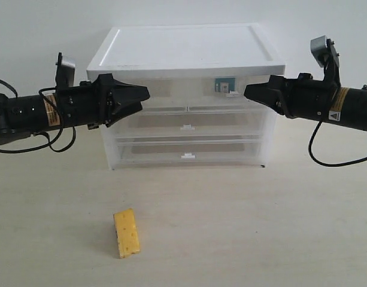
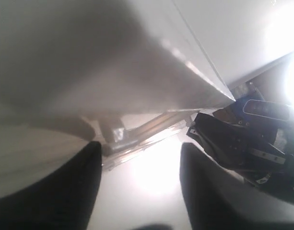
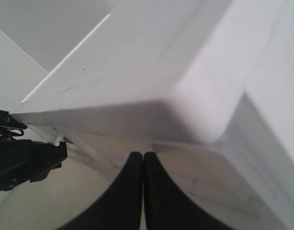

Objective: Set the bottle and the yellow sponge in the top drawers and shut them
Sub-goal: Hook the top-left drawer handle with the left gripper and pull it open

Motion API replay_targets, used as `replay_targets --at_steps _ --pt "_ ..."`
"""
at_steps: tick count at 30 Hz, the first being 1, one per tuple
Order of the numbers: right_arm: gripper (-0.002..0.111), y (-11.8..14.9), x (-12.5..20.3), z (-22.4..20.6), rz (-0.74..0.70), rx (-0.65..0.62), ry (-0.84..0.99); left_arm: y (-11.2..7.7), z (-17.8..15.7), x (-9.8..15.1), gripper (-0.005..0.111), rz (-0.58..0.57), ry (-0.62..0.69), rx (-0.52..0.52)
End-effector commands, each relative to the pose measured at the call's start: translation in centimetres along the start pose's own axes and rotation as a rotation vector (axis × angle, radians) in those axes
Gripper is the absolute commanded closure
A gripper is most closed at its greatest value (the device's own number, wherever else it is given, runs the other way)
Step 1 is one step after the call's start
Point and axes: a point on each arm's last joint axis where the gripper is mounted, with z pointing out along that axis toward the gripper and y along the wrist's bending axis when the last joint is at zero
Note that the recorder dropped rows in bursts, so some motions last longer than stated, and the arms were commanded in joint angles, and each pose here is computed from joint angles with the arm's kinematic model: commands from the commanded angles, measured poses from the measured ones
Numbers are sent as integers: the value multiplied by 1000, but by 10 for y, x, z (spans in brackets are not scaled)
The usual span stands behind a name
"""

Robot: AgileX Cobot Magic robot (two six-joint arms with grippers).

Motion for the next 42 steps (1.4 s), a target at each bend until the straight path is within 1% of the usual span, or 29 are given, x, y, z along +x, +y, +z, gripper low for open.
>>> replay_targets --at_steps 1,4,6,8,11,15,18,21,23,27,30,33,36,42 --pt "108 -1 -7 -1 8 21 -47 -2 1 -11 62 -28 -84 11" --pt "108 -1 -7 -1 8 21 -47 -3 1 -13 67 -33 -104 18" --pt "108 -2 -7 -1 8 24 -46 -5 3 -12 74 -39 -110 34" --pt "108 -2 -7 -1 8 24 -46 -7 5 -11 84 -41 -110 41" --pt "108 -2 -7 -1 6 24 -46 -9 7 -9 102 -3 -106 44" --pt "108 -2 -7 -1 5 24 -44 -10 9 -2 103 -1 -82 48" --pt "108 -2 -7 -1 1 24 -44 -6 7 6 103 -20 -64 38" --pt "108 -2 -7 -1 -1 24 -44 -6 5 14 103 -36 -52 56" --pt "108 -2 -7 -1 -1 24 -44 -8 3 19 103 -53 -44 93" --pt "108 -2 -7 -1 -1 24 -44 -5 -1 30 103 -78 -25 83" --pt "108 -2 -7 -1 -4 24 -44 -11 -6 37 103 -94 -14 126" --pt "108 -2 -7 -1 -4 24 -44 -19 -14 43 103 -89 -7 126" --pt "108 -2 -7 -1 -6 24 -44 -33 -27 52 103 -75 -2 119" --pt "108 -2 -7 -1 -6 24 -44 -31 -36 70 103 -114 23 97"
